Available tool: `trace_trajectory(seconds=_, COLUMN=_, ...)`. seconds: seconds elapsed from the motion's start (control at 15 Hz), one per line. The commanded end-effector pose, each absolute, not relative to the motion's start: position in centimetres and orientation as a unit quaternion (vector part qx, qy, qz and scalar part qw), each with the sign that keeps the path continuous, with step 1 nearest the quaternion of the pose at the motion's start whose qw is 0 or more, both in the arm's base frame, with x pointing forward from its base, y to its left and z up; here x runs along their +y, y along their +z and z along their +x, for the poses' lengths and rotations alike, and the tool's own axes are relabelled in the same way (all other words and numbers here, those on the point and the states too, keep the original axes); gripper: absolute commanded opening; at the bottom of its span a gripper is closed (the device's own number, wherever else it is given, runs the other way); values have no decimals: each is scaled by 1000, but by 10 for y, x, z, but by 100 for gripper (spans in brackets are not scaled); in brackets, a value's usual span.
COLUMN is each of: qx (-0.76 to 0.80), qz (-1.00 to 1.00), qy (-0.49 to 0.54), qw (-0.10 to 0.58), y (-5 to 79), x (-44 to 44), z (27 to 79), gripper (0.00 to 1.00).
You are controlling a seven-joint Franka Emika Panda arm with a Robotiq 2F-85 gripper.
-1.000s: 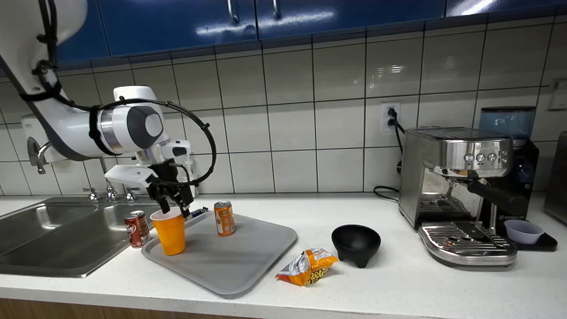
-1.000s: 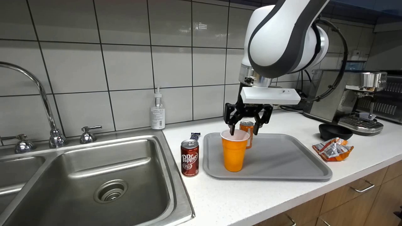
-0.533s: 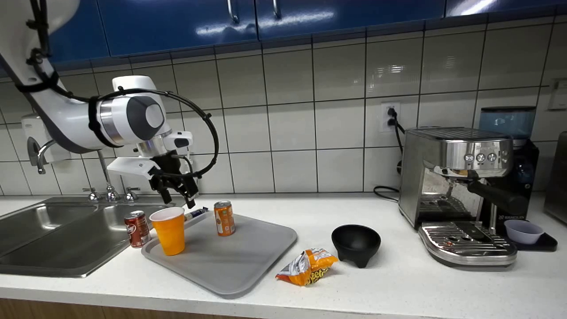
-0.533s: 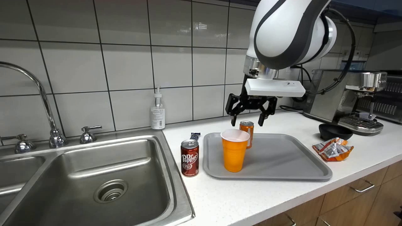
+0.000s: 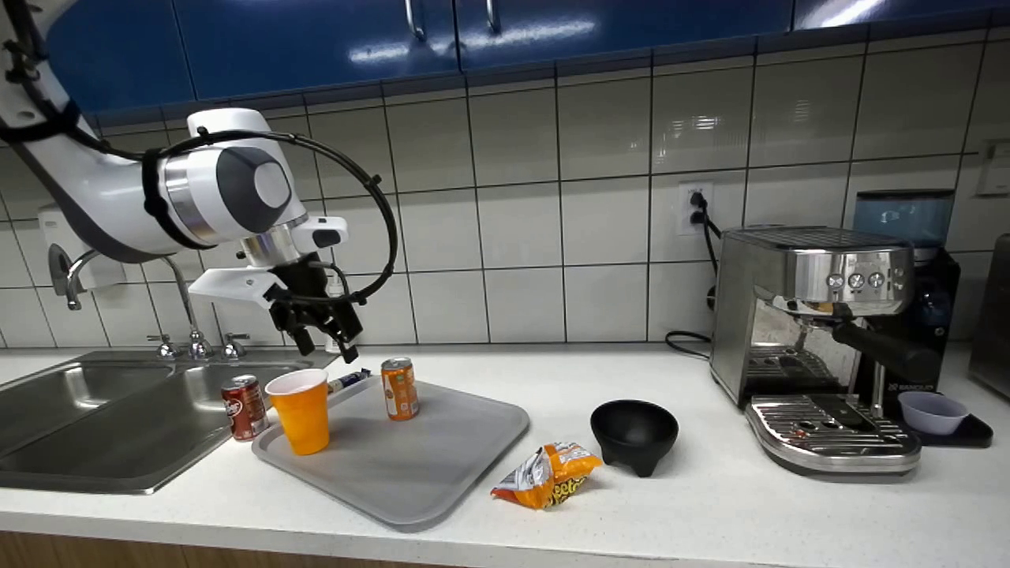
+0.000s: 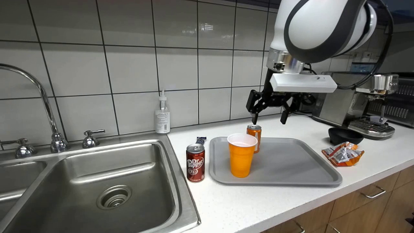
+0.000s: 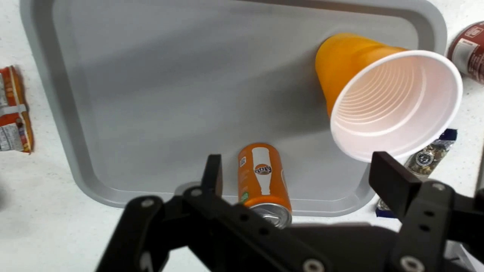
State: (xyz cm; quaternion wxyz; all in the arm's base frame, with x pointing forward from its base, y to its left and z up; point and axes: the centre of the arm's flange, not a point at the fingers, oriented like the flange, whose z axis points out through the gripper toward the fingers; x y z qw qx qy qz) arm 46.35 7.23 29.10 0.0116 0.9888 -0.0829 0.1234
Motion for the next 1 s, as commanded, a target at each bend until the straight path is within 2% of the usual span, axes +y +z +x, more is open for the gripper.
trace_trajectory(seconds=0.0, qx=-101, qz=986, qy=133, qw=22, y=304, x=53, z=438, gripper=100)
trace_trajectory(seconds=0.93, qx=-182, qz=975, qy=125, qw=33, y=304, x=-33, z=408, gripper=100)
